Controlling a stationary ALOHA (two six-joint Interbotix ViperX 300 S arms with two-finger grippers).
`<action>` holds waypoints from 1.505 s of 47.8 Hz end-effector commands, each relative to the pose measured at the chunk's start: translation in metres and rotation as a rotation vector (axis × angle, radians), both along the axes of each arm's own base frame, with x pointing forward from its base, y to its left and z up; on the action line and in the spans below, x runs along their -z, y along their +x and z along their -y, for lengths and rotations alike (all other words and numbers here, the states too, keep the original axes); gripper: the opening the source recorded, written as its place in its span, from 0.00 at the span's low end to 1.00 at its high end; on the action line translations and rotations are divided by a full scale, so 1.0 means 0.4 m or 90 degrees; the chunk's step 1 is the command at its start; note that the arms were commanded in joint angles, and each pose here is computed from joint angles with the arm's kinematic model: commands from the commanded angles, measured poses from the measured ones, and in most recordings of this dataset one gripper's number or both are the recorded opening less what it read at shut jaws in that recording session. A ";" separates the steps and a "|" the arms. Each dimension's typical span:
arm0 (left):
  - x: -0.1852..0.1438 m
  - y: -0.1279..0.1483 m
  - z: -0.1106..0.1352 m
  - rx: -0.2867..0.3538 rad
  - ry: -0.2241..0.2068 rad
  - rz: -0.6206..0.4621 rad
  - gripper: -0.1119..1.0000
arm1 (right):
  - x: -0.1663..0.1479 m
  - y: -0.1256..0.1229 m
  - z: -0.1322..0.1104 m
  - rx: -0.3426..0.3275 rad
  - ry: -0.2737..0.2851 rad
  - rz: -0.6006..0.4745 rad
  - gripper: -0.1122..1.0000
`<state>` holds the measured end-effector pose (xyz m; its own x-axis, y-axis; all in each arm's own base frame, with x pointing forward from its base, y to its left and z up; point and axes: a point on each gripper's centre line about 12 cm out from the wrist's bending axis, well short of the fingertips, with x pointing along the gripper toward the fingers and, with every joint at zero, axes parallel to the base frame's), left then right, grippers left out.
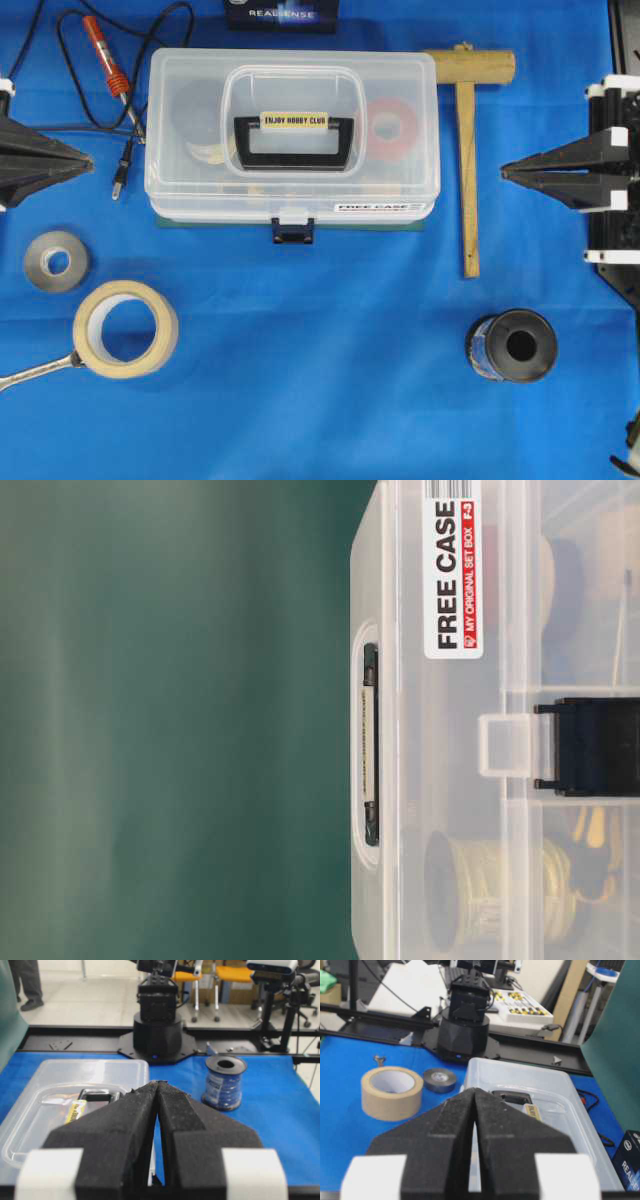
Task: Open the tool box with both arms.
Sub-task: 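Move both grippers inward toward the left and right sides of the box lid, then position both open grippers at the lid's side edges near the front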
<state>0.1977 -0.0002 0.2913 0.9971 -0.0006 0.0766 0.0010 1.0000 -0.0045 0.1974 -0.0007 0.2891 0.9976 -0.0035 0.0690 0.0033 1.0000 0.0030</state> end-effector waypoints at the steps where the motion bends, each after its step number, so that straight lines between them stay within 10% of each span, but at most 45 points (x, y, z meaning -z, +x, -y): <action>1: 0.001 0.004 -0.003 -0.005 -0.015 -0.024 0.10 | -0.027 0.009 0.002 0.003 0.001 0.014 0.10; 27: 0.125 0.019 -0.050 -0.064 -0.036 -0.218 0.13 | 0.116 0.030 0.054 0.073 0.082 -0.225 0.20; 41: 0.203 0.005 -0.070 -0.089 -0.041 -0.338 0.83 | 0.196 0.035 0.085 0.111 0.105 -0.345 0.87; 72: 0.261 0.075 -0.125 -0.137 -0.055 -0.377 0.89 | 0.262 0.119 0.166 0.182 0.125 -0.389 0.87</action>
<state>0.2202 0.0478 0.1782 0.8303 0.1809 -0.5272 -0.2266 0.9737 -0.0229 0.2357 -0.0636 0.1746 0.7956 -0.2164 -0.5659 0.3232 0.9416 0.0944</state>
